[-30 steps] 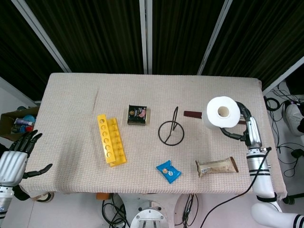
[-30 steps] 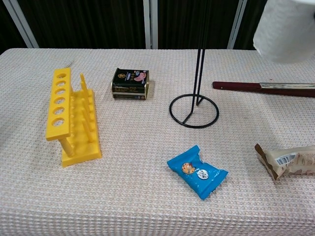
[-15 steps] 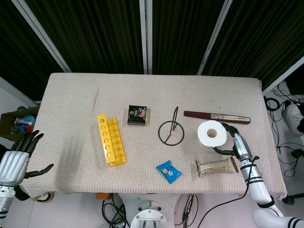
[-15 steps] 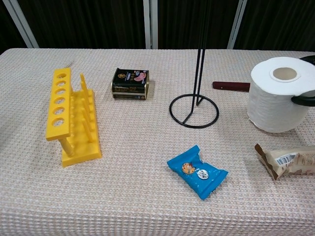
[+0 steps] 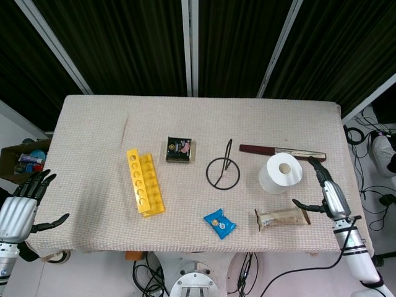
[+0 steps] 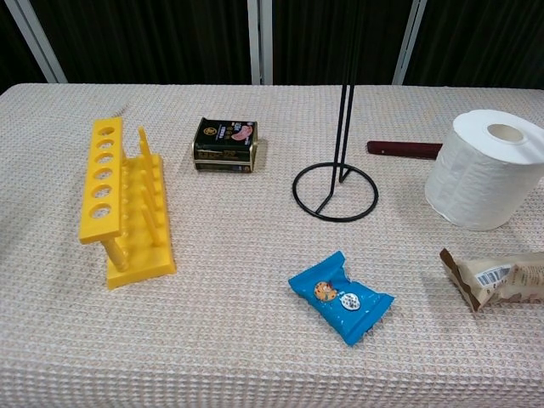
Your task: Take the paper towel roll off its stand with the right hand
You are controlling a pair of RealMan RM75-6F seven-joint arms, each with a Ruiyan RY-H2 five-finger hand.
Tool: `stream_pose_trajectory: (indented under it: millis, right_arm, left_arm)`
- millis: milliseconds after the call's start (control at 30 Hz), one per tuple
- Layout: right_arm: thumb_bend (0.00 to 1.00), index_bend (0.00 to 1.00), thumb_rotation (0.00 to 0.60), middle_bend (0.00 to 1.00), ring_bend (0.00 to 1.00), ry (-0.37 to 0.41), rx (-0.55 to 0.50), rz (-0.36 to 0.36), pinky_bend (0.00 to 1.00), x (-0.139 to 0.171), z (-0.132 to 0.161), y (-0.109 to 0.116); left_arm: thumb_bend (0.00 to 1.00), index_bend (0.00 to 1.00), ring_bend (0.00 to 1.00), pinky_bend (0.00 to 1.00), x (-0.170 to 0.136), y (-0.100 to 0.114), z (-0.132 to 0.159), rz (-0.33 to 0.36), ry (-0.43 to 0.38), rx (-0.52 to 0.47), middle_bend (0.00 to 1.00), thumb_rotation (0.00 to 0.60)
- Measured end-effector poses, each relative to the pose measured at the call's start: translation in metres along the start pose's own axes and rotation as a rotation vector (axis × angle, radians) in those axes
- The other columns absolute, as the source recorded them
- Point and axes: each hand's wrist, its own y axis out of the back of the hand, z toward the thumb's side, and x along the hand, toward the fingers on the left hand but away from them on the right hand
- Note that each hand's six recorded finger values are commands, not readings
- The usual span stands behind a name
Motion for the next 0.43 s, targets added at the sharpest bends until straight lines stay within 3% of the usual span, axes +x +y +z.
stream_pose_trajectory:
  millis: [167, 300, 433]
  right_arm:
    - [0.06, 0.0, 0.6, 0.0, 0.0, -0.005, 0.245, -0.103, 0.0, 0.027, -0.006, 0.025]
    - [0.06, 0.0, 0.6, 0.0, 0.0, -0.072, 0.52, -0.192, 0.0, 0.06, -0.016, 0.042]
    - [0.06, 0.0, 0.6, 0.0, 0.0, -0.125, 0.612, -0.209, 0.0, 0.078, -0.023, 0.048]
  left_arm:
    - [0.15, 0.09, 0.06, 0.22, 0.0, -0.001, 0.001, -0.002, -0.002, 0.003, 0.05, 0.353]
    - [0.15, 0.09, 0.06, 0.22, 0.0, -0.001, 0.002, -0.002, -0.003, 0.003, 0.05, 0.357]
    - [0.15, 0.09, 0.06, 0.22, 0.0, -0.001, 0.003, -0.001, -0.006, 0.003, 0.05, 0.354]
